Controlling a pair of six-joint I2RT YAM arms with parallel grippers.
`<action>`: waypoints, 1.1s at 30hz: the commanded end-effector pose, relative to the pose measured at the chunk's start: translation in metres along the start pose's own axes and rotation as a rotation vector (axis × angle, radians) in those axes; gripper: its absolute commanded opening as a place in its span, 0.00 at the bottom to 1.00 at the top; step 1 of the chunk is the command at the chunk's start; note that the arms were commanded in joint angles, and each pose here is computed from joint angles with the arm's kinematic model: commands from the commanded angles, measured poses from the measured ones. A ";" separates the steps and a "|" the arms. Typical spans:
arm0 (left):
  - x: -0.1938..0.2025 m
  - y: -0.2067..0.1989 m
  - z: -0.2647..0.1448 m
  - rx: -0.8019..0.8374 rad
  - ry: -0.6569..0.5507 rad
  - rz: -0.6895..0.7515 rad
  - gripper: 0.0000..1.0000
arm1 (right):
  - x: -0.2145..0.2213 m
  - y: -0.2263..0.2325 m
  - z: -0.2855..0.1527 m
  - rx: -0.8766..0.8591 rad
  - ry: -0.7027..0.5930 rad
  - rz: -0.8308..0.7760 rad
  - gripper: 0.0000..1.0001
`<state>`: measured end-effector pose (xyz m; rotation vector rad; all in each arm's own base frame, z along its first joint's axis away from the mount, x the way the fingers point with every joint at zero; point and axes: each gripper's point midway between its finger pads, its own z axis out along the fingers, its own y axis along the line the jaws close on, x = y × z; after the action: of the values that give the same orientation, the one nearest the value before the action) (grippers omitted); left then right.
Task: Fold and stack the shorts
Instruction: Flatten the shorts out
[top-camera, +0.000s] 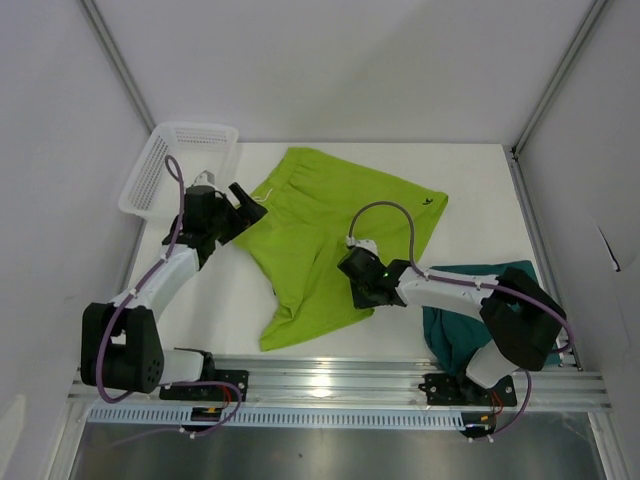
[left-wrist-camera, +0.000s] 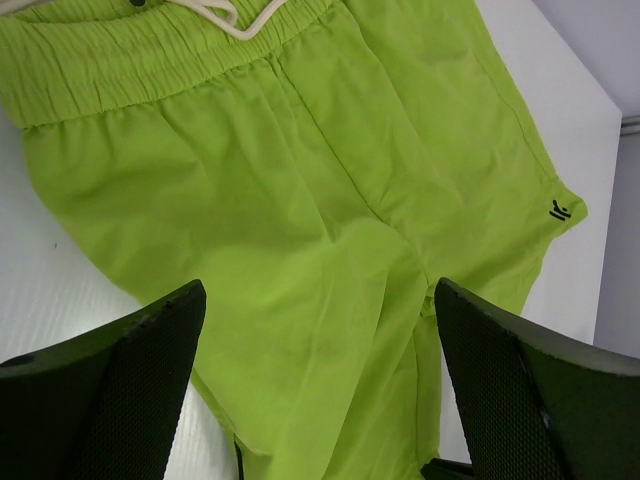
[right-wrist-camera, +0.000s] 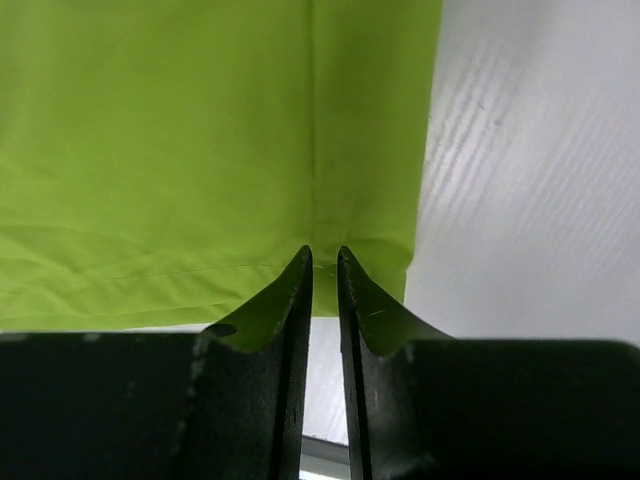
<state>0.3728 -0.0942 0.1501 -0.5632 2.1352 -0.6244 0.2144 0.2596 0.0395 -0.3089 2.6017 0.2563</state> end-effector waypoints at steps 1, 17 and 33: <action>-0.005 -0.005 0.007 0.036 -0.013 0.019 0.96 | 0.010 -0.023 0.007 0.109 0.022 0.023 0.18; 0.004 0.021 0.021 -0.081 0.057 0.029 0.96 | -0.014 -0.092 -0.007 0.242 -0.025 0.164 0.20; 0.000 0.025 0.018 -0.050 0.054 0.004 0.96 | 0.012 0.013 -0.006 0.034 -0.004 -0.014 0.28</action>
<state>0.3752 -0.0792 0.1045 -0.6276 2.2655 -0.5668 0.2001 0.2635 0.0565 -0.3297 2.5555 0.2369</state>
